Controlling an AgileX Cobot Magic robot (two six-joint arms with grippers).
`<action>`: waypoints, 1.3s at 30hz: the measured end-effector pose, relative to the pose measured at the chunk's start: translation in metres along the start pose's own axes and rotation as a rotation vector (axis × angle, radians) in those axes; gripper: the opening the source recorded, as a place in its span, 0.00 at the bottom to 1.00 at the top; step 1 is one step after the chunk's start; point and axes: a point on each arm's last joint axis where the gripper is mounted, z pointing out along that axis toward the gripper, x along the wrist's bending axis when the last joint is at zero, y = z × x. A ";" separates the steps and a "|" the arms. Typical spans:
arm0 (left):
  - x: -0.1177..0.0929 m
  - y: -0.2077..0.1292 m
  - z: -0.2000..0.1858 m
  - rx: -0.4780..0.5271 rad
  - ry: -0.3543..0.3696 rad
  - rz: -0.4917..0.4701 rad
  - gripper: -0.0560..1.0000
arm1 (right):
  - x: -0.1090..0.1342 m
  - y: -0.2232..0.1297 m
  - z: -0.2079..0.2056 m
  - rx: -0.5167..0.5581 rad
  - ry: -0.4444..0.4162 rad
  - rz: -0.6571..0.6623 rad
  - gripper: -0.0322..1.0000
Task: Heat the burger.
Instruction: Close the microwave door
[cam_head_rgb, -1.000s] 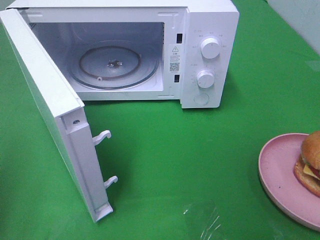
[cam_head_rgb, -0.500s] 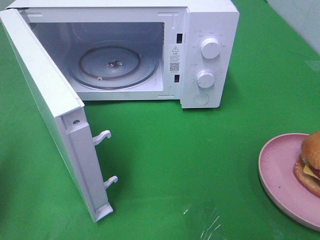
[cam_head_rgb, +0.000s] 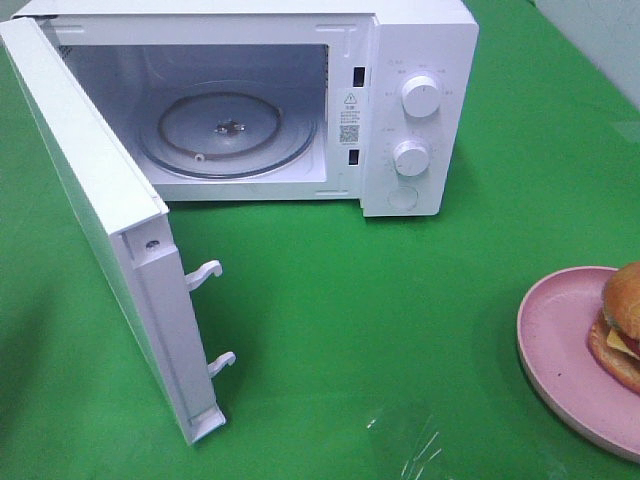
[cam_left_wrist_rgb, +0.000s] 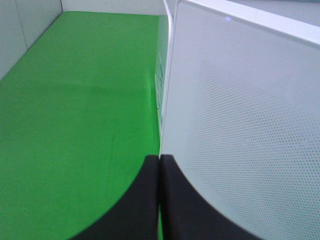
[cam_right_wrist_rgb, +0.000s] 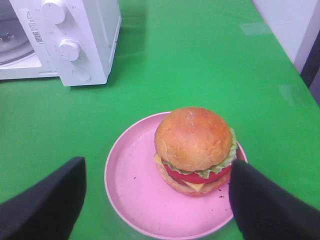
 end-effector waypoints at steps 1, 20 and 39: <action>0.000 0.000 0.000 0.000 0.000 0.000 0.05 | 0.000 0.000 0.000 0.000 0.000 0.000 0.76; -0.037 -0.025 0.025 0.071 -0.200 -0.007 0.05 | 0.000 0.000 0.000 0.000 0.000 0.000 0.76; -0.062 -0.025 0.059 0.095 -0.247 -0.040 0.05 | 0.000 0.000 0.000 0.000 0.000 0.000 0.76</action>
